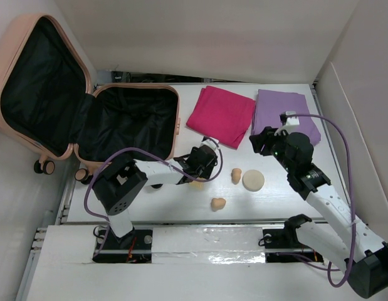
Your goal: Pack the luggage
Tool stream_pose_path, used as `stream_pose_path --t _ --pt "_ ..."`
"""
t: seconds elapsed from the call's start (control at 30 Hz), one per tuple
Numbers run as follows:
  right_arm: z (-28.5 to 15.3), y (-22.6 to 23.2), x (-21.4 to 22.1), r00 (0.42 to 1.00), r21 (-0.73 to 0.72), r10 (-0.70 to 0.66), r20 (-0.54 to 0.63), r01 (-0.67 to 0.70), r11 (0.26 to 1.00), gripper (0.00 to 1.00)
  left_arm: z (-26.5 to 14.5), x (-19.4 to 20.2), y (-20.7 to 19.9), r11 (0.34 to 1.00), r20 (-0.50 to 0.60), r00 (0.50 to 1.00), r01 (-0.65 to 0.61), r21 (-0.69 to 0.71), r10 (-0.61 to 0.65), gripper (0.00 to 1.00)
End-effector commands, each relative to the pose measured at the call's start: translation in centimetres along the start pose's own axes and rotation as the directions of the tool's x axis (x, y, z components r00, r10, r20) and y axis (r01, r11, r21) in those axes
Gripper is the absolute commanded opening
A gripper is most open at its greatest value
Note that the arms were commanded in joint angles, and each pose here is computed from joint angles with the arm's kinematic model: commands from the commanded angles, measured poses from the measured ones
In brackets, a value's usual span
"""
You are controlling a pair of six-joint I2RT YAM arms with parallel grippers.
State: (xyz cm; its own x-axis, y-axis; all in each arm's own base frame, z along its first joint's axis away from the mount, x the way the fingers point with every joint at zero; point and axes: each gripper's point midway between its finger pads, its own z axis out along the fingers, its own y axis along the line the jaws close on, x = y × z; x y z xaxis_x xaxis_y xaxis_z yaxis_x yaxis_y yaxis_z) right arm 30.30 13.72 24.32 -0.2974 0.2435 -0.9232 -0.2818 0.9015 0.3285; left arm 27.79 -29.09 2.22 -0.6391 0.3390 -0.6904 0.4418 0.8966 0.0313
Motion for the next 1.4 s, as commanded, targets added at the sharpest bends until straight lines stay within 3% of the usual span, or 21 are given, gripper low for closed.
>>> stream_pose_path --t 0.0,0.03,0.17,0.4,0.5,0.57,0.73,0.87,0.9,0.93,1.0,1.03,1.07,1.1,1.13,1.17,1.2,1.23,1.27,1.33,1.37 --pt "-0.3 0.8 -1.6 0.998 -0.036 -0.003 0.065 0.005 0.999 0.49 0.3 -1.9 -0.6 1.0 0.05 0.999 0.0 0.021 -0.002 0.45" --pt "-0.3 0.8 -1.6 0.998 -0.036 -0.003 0.065 0.005 0.999 0.49 0.2 -1.8 -0.4 1.0 0.056 0.998 0.005 0.017 -0.006 0.37" --pt "-0.4 0.8 -1.8 0.997 -0.031 0.0 0.073 0.002 1.0 0.49 -0.7 -3.7 -0.1 0.999 0.109 0.993 0.039 -0.001 -0.038 0.3" --pt "-0.4 0.9 -1.8 0.997 -0.04 -0.003 0.072 0.006 0.999 0.49 -6.2 -12.4 1.7 0.983 0.307 0.938 0.18 -0.028 -0.163 0.31" --pt "-0.5 1.7 -1.4 0.999 -0.087 -0.005 0.054 0.01 0.996 0.49 -9.5 -16.1 5.6 0.95 0.409 0.882 0.297 -0.099 -0.234 0.33" --pt "-0.3 1.8 -1.2 0.999 -0.092 -0.007 0.046 0.012 0.996 0.49 -12.0 -18.4 10.0 0.896 0.496 0.81 0.425 -0.126 -0.314 0.34" --pt "0.0 2.9 -0.6 1.0 -0.138 -0.019 0.019 0.021 0.99 0.49 -14.8 -18.2 20.4 0.759 0.591 0.689 0.623 -0.187 -0.42 0.37" --pt "0.3 2.6 -0.1 1.0 -0.117 -0.025 0.009 0.025 0.993 0.59 -14.4 -16.7 26.1 0.646 0.637 0.625 0.721 -0.25 -0.451 0.47" --pt "0.4 2.7 0.2 1.0 -0.117 -0.03 -0.004 0.029 0.993 0.6 -14.1 -16.3 27.4 0.614 0.639 0.604 0.749 -0.25 -0.477 0.53" --pt "0.5 2.6 0.3 0.999 -0.11 -0.032 -0.011 0.03 0.993 0.6 -13.2 -15.9 27.8 0.608 0.625 0.608 0.752 -0.255 -0.49 0.67" --pt "0.6 2.6 1.1 0.998 -0.098 -0.041 -0.047 0.036 0.995 0.57 -12.6 -15.7 27.6 0.602 0.614 0.607 0.757 -0.253 -0.505 0.82" --pt "0.8 2.2 1.6 0.997 -0.081 -0.042 -0.068 0.036 0.996 0.49 -12.7 -15.8 27.5 0.601 0.616 0.599 0.762 -0.241 -0.512 0.89" --pt "0.9 2.4 2.2 0.995 -0.078 -0.047 -0.087 0.04 0.996 0.42 -12.6 -16.1 26.8 0.623 0.606 0.595 0.756 -0.2 -0.528 0.9" --pt "1.0 2.4 3.0 0.992 -0.074 -0.049 -0.115 0.04 0.996 0.29 -12.8 -16.4 26.4 0.633 0.61 0.585 0.755 -0.17 -0.535 0.9" --pt "1.0 3.0 4.0 0.988 -0.093 -0.056 -0.142 0.043 0.995 0.08 -14.1 -17.4 25.4 0.654 0.629 0.564 0.748 -0.113 -0.535 0.89" --pt "1.3 2.8 5.0 0.983 -0.073 -0.06 -0.171 0.048 0.996 0.05 -14.3 -18.0 23.4 0.689 0.629 0.563 0.722 -0.059 -0.536 0.87" --pt "1.3 2.7 6.3 0.977 -0.06 -0.058 -0.203 0.047 0.997 0.05 -14.8 -18.4 22.2 0.708 0.626 0.561 0.705 -0.019 -0.541 0.86" --pt "1.2 3.4 7.4 0.971 -0.07 -0.069 -0.23 0.054 0.996 0.1 -16.0 -19.0 20.8 0.73 0.636 0.547 0.683 0.037 -0.544 0.81" --pt "1.3 3.0 8.5 0.963 -0.037 -0.073 -0.258 0.066 0.997 0.17 -15.9 -19.0 17.8 0.764 0.606 0.569 0.636 0.104 -0.556 0.78" --pt "0.9 2.6 10.5 0.947 0.002 -0.065 -0.316 0.069 0.998 0.44 -16.9 -19.1 14.3 0.798 0.592 0.584 0.575 0.182 -0.556 0.62" --pt "0.7 2.5 11.2 0.942 0.019 -0.067 -0.328 0.077 0.997 0.49 -16.9 -18.4 10.9 0.82 0.563 0.615 0.524 0.233 -0.553 0.57"
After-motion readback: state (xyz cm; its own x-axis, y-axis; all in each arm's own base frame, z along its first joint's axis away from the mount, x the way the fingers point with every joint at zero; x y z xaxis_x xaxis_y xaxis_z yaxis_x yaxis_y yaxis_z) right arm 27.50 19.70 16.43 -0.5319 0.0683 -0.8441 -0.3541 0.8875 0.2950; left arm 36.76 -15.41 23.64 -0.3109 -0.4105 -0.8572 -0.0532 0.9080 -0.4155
